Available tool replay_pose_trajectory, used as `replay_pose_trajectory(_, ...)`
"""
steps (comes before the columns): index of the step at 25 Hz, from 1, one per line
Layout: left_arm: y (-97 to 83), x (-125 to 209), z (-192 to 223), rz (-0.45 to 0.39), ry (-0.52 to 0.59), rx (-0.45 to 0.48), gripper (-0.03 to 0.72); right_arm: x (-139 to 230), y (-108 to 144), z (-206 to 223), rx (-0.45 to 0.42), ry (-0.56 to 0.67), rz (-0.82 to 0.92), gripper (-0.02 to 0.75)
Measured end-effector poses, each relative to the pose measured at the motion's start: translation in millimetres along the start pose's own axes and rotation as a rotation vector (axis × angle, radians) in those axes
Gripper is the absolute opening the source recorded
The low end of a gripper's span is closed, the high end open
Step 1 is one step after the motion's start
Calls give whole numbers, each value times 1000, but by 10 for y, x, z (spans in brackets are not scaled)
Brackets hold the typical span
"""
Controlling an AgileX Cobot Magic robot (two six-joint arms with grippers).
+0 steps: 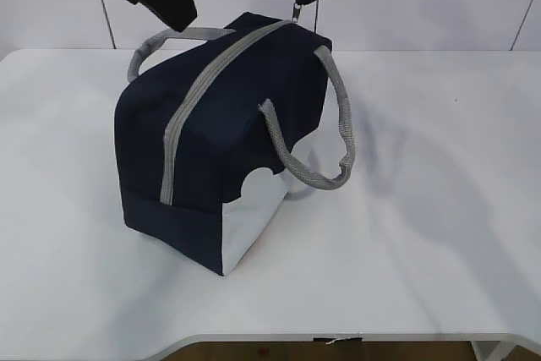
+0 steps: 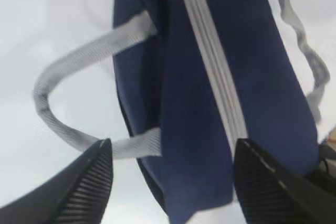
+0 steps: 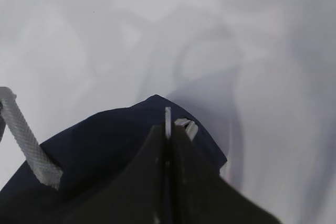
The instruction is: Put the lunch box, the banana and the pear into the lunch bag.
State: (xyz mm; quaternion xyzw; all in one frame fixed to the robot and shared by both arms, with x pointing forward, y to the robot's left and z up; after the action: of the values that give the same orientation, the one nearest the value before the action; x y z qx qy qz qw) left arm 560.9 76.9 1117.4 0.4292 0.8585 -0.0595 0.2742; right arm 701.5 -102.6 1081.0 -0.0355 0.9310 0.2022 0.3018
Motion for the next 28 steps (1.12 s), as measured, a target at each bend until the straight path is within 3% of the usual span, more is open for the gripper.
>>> replay_pose_trajectory(5, 183, -32, 47, -76, -52, 6, 537, 5, 10, 0, -7, 3, -6, 6)
replay_pose_trajectory(10, 151, -41, 312, -101, -27, 70, 511, 6, 15, 0, -10, 4, -4, 6)
replay_pose_trajectory(20, 150, -47, 569, -105, -6, 94, 474, 6, 17, 0, -12, 4, -5, 6)
replay_pose_trajectory(28, 125, -45, 676, -113, 4, 119, 388, 6, 17, 0, -12, 4, -5, 6)
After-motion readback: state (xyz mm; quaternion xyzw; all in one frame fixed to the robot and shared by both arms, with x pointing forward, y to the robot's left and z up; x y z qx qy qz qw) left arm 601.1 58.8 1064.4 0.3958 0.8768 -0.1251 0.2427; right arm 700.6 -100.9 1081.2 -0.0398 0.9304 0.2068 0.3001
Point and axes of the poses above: a point on each arm's last joint axis where the gripper is mounted, z pointing out along that axis toward the gripper, y along the wrist's bending axis when the last joint is at zero, x = y × z, the point moved 6 cm from there along z, pointing out along that axis toward the gripper, and after that the axes turned 7 degrees about z, right-handed, at the moved point
